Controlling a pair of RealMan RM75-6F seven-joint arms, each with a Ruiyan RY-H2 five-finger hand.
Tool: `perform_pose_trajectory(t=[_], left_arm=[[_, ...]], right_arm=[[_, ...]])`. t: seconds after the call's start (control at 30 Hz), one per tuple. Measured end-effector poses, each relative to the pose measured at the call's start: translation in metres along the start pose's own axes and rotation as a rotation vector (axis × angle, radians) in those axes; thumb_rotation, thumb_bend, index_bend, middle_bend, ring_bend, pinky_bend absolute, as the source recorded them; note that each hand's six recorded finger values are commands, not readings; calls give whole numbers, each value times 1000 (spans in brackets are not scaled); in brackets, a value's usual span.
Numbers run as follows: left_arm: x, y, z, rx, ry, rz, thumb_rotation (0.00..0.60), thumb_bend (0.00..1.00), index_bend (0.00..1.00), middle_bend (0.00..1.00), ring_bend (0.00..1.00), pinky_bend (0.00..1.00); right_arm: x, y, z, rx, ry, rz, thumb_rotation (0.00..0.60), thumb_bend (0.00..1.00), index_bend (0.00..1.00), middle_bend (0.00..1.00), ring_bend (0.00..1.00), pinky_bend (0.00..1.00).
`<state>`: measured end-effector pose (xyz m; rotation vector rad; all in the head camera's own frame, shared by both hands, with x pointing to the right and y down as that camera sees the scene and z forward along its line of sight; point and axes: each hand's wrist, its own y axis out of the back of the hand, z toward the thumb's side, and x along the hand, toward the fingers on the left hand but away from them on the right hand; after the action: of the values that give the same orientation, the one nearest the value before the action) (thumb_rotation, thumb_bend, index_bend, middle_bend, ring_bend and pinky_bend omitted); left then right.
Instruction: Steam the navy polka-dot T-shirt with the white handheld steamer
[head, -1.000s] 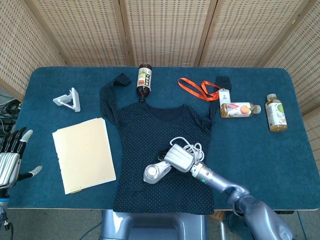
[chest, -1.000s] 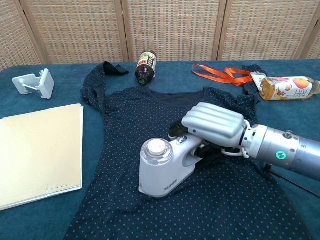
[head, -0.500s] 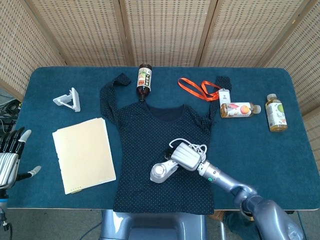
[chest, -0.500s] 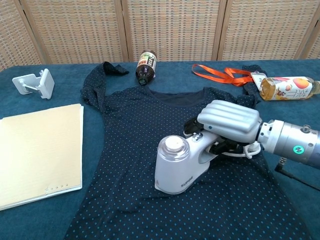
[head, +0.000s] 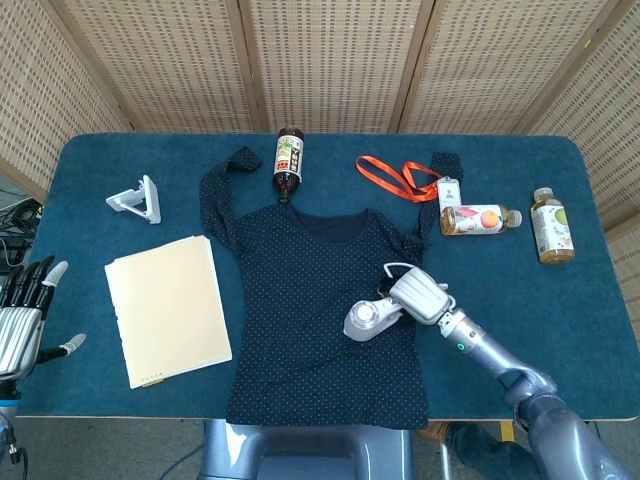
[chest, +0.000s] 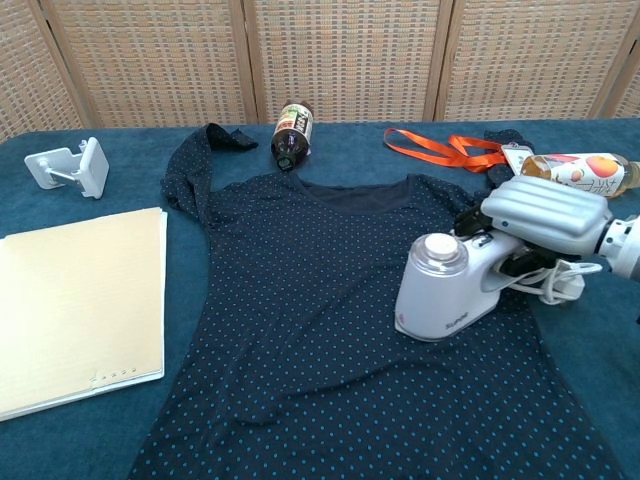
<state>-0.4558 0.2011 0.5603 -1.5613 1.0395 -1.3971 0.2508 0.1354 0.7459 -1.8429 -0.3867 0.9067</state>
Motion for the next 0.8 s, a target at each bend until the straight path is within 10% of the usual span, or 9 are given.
perform_pose_trajectory(t=[0.37,0.8], left_arm=[[-1,0,2,2,-3,1,600,0,0,0,0,0],[-1,-1,3,5,-4,-2,600,0,0,0,0,0]], right_arm=[[11,-3,-36,13,-115,28,600,1000,651,590,714,981],[1,0,9,-59,34,-20,600,1000,651,590,714,981]])
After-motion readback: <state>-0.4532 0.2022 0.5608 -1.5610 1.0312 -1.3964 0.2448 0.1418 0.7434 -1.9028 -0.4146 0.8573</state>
